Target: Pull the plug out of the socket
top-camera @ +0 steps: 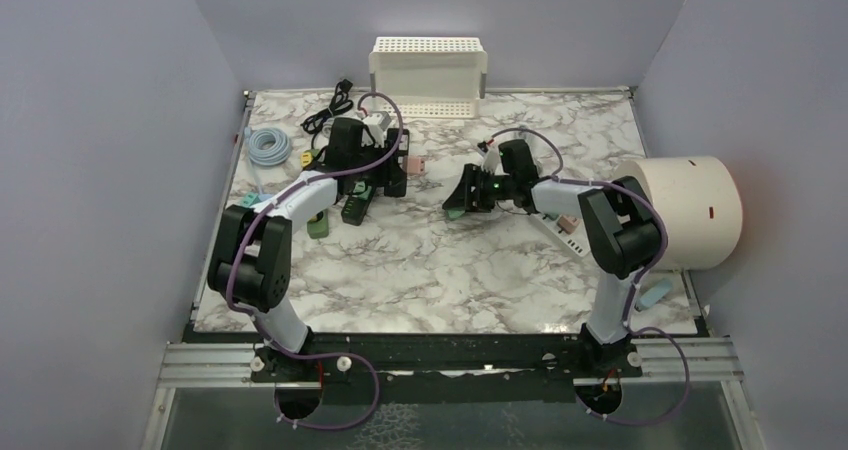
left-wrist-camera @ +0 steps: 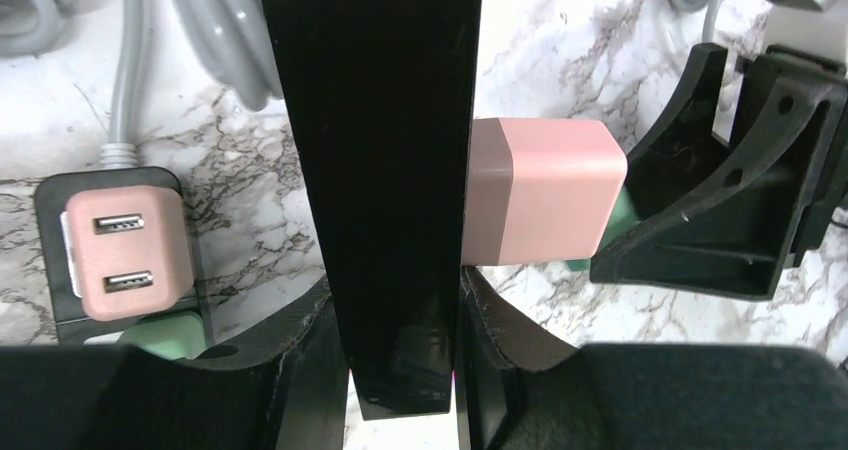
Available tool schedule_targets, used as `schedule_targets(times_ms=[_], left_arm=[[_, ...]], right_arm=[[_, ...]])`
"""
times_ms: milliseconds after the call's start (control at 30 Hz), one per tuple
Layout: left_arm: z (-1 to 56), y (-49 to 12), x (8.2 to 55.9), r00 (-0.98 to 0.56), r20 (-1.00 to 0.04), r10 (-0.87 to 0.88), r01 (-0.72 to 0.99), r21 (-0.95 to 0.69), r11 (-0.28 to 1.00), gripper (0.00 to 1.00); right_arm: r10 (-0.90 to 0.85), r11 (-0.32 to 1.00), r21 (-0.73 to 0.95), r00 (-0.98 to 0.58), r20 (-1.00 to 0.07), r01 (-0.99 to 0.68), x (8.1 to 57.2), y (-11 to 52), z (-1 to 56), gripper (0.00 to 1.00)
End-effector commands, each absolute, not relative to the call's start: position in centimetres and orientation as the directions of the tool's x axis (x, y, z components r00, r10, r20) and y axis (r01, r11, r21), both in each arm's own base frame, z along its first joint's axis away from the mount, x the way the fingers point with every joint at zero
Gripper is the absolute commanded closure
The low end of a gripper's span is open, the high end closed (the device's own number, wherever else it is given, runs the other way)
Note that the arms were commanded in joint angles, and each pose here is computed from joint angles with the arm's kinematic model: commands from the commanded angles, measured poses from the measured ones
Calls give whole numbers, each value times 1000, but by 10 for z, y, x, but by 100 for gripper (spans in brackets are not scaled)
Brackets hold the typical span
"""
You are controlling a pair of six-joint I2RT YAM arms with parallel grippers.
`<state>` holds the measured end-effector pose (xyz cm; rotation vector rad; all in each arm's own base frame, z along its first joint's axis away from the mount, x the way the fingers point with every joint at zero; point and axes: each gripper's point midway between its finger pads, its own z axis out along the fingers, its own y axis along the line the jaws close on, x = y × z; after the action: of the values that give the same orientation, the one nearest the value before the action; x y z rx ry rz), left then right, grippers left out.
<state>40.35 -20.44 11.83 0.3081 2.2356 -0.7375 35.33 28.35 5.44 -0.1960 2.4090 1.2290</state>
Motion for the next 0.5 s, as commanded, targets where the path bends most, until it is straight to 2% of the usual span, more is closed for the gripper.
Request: schedule_targets(times_ms=[0, 33, 100, 200, 467], left_arm=[[188, -204, 434, -501, -860, -100, 458, -361, 812, 100], [189, -204, 434, -500, -860, -107, 451, -363, 815, 100], [190, -203, 434, -497, -859, -121, 440, -370, 819, 100], [190, -203, 434, -492, -858, -148, 432, -388, 814, 100], [185, -207, 431, -509, -846, -157, 428, -407, 807, 100]], right_arm=[[17, 610, 714, -895, -445, -343, 358, 285, 52, 34], [10, 619, 703, -892, -453, -350, 359, 285, 51, 29], [3, 631, 685, -882, -471, -364, 365, 284, 53, 24], [10, 637, 662, -855, -519, -395, 374, 284, 65, 23], [53, 592, 570, -679, -733, -569, 392, 298, 136, 22]])
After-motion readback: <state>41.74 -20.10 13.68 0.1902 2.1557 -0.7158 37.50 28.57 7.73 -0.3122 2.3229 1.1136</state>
